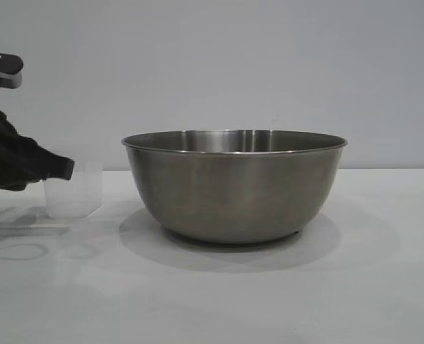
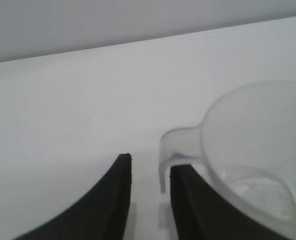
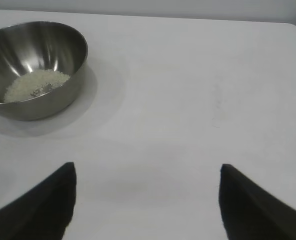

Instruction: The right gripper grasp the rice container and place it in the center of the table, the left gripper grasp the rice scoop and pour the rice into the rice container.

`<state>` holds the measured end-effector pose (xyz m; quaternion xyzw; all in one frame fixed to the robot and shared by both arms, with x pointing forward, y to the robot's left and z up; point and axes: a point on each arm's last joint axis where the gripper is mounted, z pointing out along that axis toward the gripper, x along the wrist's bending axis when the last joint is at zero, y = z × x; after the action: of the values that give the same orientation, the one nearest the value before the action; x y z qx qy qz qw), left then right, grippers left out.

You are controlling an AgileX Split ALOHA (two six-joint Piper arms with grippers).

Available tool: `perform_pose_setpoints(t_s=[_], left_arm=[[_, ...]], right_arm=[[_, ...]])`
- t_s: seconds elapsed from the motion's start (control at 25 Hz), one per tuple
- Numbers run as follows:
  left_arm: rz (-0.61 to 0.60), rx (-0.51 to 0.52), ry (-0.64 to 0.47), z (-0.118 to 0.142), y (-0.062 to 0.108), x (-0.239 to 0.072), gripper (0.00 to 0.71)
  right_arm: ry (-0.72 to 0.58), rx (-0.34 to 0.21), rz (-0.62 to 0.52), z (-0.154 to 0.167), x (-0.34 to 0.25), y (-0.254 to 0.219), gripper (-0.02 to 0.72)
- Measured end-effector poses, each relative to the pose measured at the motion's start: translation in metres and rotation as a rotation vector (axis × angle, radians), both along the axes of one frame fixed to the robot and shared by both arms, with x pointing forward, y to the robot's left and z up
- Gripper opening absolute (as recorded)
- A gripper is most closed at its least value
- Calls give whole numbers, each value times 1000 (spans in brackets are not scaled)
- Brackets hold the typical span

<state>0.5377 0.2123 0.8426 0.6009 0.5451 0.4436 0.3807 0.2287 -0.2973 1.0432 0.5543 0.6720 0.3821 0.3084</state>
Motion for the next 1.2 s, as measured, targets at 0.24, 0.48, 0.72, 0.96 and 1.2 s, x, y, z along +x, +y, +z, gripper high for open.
perform_pose_setpoints(t_s=[0.24,0.48,0.72,0.96,1.2], left_arm=[[-1,-12,58,-4,8,-21,253],[-87,-86,84,11,11,-51,253],[-194,-121,55,35,12,-77,253],[-238,-154,76,55,12,-89,253],[-249,-156,200,65,10,-95,253]], right_arm=[[0,0,0,0,0,0,505],[0,0,0,0,0,0,505],[0,0,0,0,0,0,505],[0,0,0,0,0,0,505],[0,0,0,0,0,0,505]])
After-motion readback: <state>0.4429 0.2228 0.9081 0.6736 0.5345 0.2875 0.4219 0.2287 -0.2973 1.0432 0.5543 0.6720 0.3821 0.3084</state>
